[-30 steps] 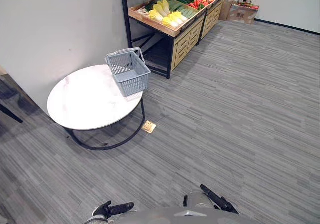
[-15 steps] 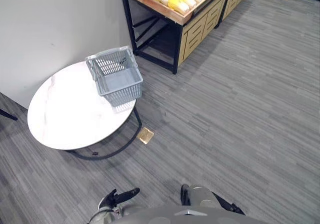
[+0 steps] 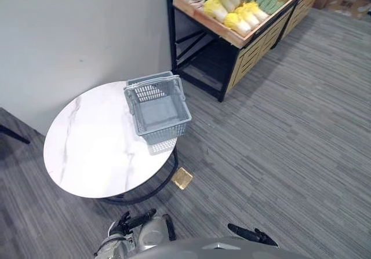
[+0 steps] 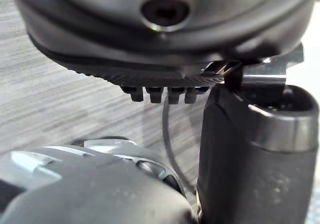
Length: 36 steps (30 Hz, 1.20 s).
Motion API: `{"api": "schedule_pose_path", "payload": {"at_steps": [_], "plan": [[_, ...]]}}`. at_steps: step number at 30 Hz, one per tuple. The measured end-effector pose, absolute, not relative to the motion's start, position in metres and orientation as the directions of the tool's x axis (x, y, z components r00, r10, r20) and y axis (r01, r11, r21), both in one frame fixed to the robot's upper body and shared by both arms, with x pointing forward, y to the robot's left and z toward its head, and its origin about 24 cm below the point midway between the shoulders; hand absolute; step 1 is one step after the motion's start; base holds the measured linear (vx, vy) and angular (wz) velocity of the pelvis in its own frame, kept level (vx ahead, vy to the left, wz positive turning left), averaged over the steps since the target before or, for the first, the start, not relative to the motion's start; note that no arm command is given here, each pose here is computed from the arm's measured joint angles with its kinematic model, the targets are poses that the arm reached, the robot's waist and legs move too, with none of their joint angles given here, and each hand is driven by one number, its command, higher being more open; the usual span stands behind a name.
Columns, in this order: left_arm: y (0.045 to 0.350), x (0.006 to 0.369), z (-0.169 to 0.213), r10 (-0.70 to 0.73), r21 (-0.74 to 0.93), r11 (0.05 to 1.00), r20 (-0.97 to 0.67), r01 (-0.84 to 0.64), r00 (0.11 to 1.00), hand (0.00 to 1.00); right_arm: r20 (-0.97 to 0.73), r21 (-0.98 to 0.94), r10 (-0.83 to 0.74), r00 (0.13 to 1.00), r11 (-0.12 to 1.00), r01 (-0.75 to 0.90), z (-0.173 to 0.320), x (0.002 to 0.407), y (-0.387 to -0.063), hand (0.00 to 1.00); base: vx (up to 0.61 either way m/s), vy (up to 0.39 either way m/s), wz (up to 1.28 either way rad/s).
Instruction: Pick vegetable in the basket
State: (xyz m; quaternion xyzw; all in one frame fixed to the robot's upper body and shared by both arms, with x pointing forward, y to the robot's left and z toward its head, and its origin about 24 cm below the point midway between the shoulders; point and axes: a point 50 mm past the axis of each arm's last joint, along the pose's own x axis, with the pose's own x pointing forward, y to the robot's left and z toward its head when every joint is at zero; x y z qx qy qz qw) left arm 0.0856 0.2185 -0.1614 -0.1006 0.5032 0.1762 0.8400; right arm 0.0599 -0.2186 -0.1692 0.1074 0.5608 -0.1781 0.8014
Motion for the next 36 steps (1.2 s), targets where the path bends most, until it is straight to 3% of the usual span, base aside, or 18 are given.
{"api": "schedule_pose_path", "payload": {"at_steps": [1,9,20,23,26,31,34,36], "plan": [[0.209,0.084,-0.163,0.164,-0.007,0.93,-0.887,-0.369,0.431,1.0,-0.945,-0.047,-0.174,0.277,0.91,0.412,-0.17,0.051,-0.222,1.0,0.13,0.108,0.2],[0.22,0.065,-0.165,0.194,0.04,0.93,-0.899,-0.365,0.394,1.0,-0.943,-0.008,-0.137,0.303,0.92,0.391,-0.171,0.05,-0.211,1.0,0.16,0.105,-0.13],[0.218,0.053,-0.166,0.202,0.086,0.948,-0.907,-0.307,0.371,1.0,-0.907,0.063,-0.205,0.367,0.796,0.602,-0.167,0.056,-0.22,1.0,0.25,-0.092,0.72],[0.231,0.05,-0.163,0.258,0.106,0.919,-0.891,-0.381,0.373,1.0,-0.92,0.062,-0.191,0.341,0.789,0.611,-0.17,0.052,-0.209,1.0,0.49,-0.653,1.5],[0.207,0.054,-0.167,0.2,0.032,0.917,-0.9,-0.399,0.387,1.0,-0.905,0.011,-0.241,0.351,0.811,0.584,-0.165,0.055,-0.228,1.0,0.32,-0.423,1.11],[0.205,0.052,-0.167,0.206,0.021,0.898,-0.903,-0.439,0.378,1.0,-0.907,-0.024,-0.227,0.353,0.868,0.497,-0.164,0.059,-0.231,1.0,0.19,-0.292,1.15],[0.206,0.048,-0.168,0.212,0.018,0.882,-0.907,-0.471,0.363,1.0,-0.909,-0.025,-0.255,0.328,0.821,0.57,-0.164,0.055,-0.236,1.0,0.07,-0.076,0.97],[0.207,0.039,-0.169,0.22,0.003,0.841,-0.915,-0.542,0.337,1.0,-0.901,0.008,-0.292,0.322,0.73,0.684,-0.162,0.058,-0.244,1.0,0.01,0.004,0.34]]}}
